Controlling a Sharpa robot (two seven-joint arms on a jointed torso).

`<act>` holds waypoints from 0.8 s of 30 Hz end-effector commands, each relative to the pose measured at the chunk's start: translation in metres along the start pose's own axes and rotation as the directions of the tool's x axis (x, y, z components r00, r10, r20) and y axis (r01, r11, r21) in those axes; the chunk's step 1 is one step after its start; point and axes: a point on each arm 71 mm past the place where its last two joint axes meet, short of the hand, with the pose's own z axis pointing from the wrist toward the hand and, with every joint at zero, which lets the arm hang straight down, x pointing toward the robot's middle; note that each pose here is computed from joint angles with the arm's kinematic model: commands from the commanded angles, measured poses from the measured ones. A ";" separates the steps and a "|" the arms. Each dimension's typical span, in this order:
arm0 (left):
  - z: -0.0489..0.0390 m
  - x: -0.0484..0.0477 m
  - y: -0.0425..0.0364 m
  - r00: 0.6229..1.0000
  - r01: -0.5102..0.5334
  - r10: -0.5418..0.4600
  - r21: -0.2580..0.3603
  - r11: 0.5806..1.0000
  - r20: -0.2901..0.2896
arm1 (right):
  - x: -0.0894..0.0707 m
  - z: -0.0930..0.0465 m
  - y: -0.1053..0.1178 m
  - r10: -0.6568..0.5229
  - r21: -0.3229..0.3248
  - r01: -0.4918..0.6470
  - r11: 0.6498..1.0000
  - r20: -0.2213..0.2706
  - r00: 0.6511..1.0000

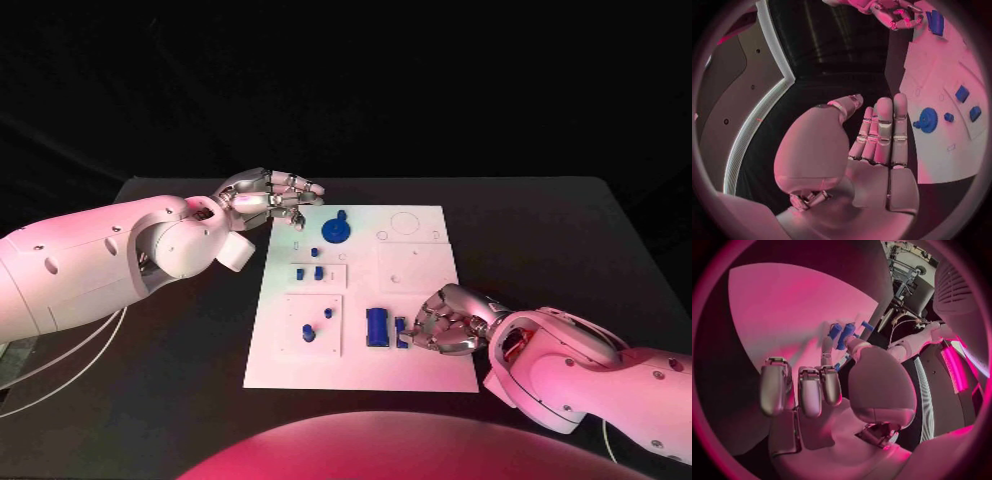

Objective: Assemble the parts on the task board

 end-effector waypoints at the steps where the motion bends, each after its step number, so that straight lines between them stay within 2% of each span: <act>1: 0.0007 0.0022 -0.0007 1.000 0.001 -0.001 0.005 1.000 -0.019 | 0.004 -0.002 0.003 -0.026 -0.041 0.024 0.999 -0.050 0.998; 11: 0.0006 0.0023 -0.0005 1.000 0.000 0.000 0.003 1.000 -0.020 | 0.006 0.001 0.003 -0.034 -0.040 0.031 0.999 -0.067 0.997; 24: 0.0005 0.0021 -0.0005 1.000 0.000 0.000 0.002 1.000 -0.019 | 0.004 0.011 -0.005 -0.043 -0.011 0.042 0.999 -0.063 0.997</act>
